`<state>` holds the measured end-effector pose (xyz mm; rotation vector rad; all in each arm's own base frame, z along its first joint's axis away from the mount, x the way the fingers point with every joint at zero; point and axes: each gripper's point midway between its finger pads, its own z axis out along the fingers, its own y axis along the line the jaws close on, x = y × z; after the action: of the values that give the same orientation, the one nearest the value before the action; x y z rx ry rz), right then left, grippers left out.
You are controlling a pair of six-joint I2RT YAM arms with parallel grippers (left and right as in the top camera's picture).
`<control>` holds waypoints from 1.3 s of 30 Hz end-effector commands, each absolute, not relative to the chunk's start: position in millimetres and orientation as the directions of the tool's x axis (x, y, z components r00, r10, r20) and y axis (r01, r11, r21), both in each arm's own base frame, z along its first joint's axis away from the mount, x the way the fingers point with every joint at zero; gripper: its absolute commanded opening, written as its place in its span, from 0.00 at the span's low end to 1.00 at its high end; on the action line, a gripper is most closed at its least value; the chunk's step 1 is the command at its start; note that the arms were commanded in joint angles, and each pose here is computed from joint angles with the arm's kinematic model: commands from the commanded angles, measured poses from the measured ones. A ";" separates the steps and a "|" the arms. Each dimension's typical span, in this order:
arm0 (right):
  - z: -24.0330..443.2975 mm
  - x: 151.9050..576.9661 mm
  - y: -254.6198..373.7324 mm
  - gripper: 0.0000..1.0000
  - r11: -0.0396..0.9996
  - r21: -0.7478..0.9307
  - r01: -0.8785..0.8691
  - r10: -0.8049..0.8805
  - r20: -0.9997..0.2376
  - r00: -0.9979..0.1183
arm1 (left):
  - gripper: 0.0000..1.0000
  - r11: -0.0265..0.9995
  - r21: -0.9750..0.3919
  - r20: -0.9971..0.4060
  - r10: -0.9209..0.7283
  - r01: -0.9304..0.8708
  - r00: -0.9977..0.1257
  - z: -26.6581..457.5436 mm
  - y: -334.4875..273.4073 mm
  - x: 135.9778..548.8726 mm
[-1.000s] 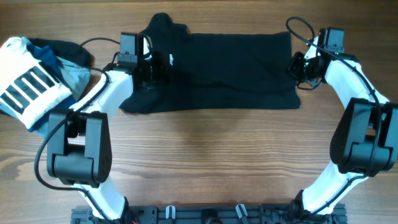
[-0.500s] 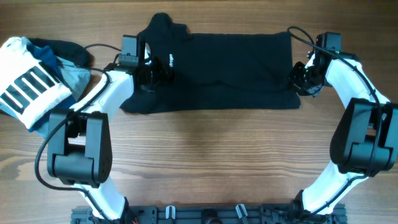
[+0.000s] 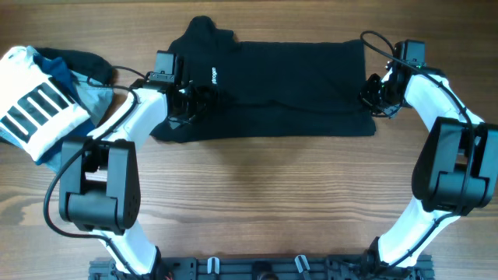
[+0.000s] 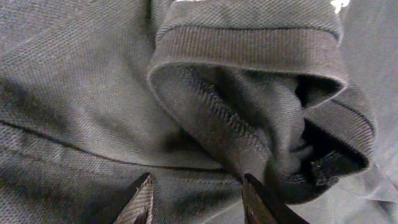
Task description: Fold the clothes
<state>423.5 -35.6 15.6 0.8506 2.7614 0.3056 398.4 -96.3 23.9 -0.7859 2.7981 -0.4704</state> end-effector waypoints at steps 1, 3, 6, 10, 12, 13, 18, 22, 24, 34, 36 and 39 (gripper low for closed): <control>6.9 420.8 -36.6 0.04 0.808 0.248 0.535 0.578 -0.150 -0.802 | 0.47 0.820 -0.314 -0.094 -0.529 -0.479 -0.843 16.5 -93.0 392.2; 9.2 427.9 -37.8 0.04 0.790 0.266 0.553 0.602 -0.168 -0.780 | 0.47 0.823 -0.295 -0.098 -0.531 -0.486 -0.841 15.2 -89.5 390.4; 32.3 467.8 -42.6 0.04 0.749 0.387 0.538 0.649 -0.261 -0.715 | 0.46 0.824 -0.290 -0.100 -0.532 -0.487 -0.841 15.0 -88.6 390.1; 33.9 469.3 -44.8 0.34 0.755 0.387 0.529 0.642 -0.271 -0.718 | 0.46 0.826 -0.278 -0.107 -0.534 -0.491 -0.839 14.5 -86.0 390.1; 25.3 449.6 -41.5 0.34 0.785 0.337 0.519 0.601 -0.217 -0.769 | 0.46 0.830 -0.249 -0.127 -0.539 -0.499 -0.833 13.4 -79.3 390.3; 21.5 438.6 -39.5 0.33 0.799 0.314 0.513 0.581 -0.183 -0.793 | 0.47 0.830 -0.241 -0.133 -0.542 -0.503 -0.830 13.2 -76.7 390.6; 14.5 405.8 -18.4 0.20 0.881 0.292 0.372 0.411 -0.085 -0.908 | 0.48 0.834 -0.245 -0.140 -0.535 -0.495 -0.833 14.6 -76.7 391.9; 14.0 403.4 -8.9 0.19 0.908 0.285 0.307 0.344 -0.088 -0.935 | 0.51 0.885 -0.246 -0.260 -0.454 -0.396 -0.853 43.5 -70.6 406.7; 13.6 402.5 -5.3 0.19 0.926 0.279 0.256 0.292 -0.098 -0.951 | 0.51 0.884 -0.237 -0.259 -0.458 -0.404 -0.850 41.0 -67.0 405.9; -30.2 353.2 -25.9 0.20 0.948 0.110 0.299 0.301 0.001 -0.954 | 0.49 0.876 -0.054 -0.157 -0.482 -0.480 -0.862 -14.2 -34.3 374.5; -31.0 337.1 -41.1 0.20 0.946 0.027 0.324 0.322 0.044 -0.946 | 0.53 0.861 0.011 -0.066 -0.507 -0.509 -0.859 -16.9 -20.6 347.9; -29.5 314.6 -56.6 0.19 0.938 -0.053 0.342 0.346 0.111 -0.932 | 0.57 0.837 0.090 0.049 -0.545 -0.539 -0.837 -16.2 -4.0 314.3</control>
<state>361.5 -20.2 -3.7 0.4686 3.0574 0.2366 346.8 -26.2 -1.2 -0.8240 2.9827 -0.0038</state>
